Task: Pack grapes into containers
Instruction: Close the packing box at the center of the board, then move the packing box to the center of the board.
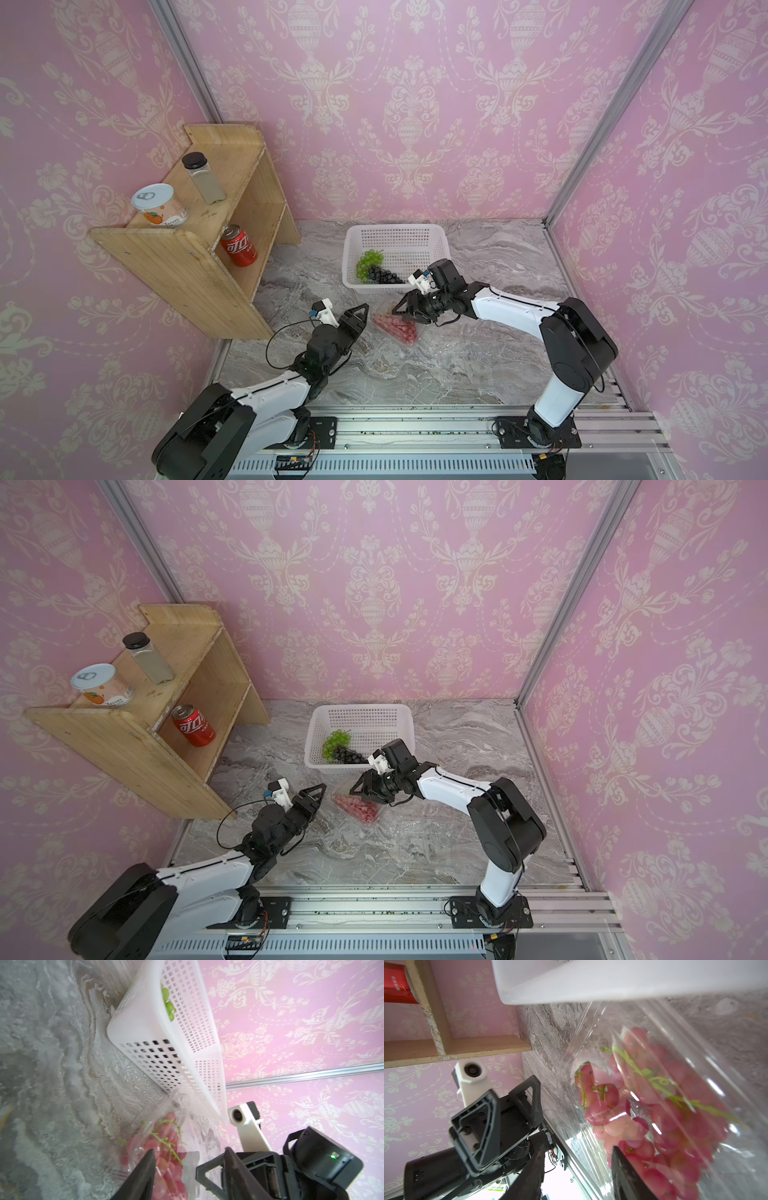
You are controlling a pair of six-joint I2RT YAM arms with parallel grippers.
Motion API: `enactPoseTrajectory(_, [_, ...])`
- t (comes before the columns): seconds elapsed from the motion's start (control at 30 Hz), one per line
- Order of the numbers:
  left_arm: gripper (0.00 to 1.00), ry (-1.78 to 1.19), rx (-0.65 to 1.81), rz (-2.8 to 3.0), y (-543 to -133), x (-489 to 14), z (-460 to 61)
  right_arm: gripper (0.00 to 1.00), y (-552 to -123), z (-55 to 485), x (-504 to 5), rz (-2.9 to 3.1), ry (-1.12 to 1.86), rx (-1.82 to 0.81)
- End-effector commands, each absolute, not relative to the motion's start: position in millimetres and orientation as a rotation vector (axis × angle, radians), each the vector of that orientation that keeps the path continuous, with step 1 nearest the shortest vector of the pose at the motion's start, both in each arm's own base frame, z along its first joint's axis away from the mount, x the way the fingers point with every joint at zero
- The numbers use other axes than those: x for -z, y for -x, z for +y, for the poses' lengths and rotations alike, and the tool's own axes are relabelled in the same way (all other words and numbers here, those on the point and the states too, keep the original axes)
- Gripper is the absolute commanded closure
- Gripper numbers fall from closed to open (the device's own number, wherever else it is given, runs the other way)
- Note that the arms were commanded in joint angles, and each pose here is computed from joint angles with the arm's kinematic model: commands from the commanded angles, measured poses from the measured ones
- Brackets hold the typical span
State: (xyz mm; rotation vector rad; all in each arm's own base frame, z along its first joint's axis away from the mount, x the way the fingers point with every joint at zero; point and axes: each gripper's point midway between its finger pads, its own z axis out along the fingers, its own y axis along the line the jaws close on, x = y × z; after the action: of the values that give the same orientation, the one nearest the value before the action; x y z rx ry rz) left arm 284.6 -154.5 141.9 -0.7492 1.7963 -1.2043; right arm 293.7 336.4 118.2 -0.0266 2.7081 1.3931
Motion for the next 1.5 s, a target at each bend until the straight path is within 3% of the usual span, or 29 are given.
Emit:
enactPoseTrajectory(0.0, [0.41, 0.735, 0.947, 1.975, -269, -118, -134, 0.47, -288, 332, -142, 2.664, 0.069, -1.363])
enactPoseTrajectory(0.2, [0.41, 0.657, 0.905, 2.034, -265, -131, -136, 0.39, -267, 293, -148, 2.714, 0.093, -1.155])
enactPoseTrajectory(0.43, [0.41, 0.63, 0.937, 2.035, -270, -135, -146, 0.2, -259, 237, -121, 2.792, 0.026, -0.883])
enactPoseTrajectory(0.57, [0.41, 0.633, 0.945, 2.031, -270, -134, -146, 0.18, -263, 229, -110, 2.818, 0.045, -0.787])
enactPoseTrajectory(0.93, [0.41, 0.639, 0.937, 2.012, -268, -140, -141, 0.18, -287, 260, -92, 2.809, 0.155, -0.819])
enactPoseTrajectory(1.47, [0.41, 0.629, 0.858, 1.997, -259, -152, -125, 0.2, -296, 348, -100, 2.773, 0.398, -0.913])
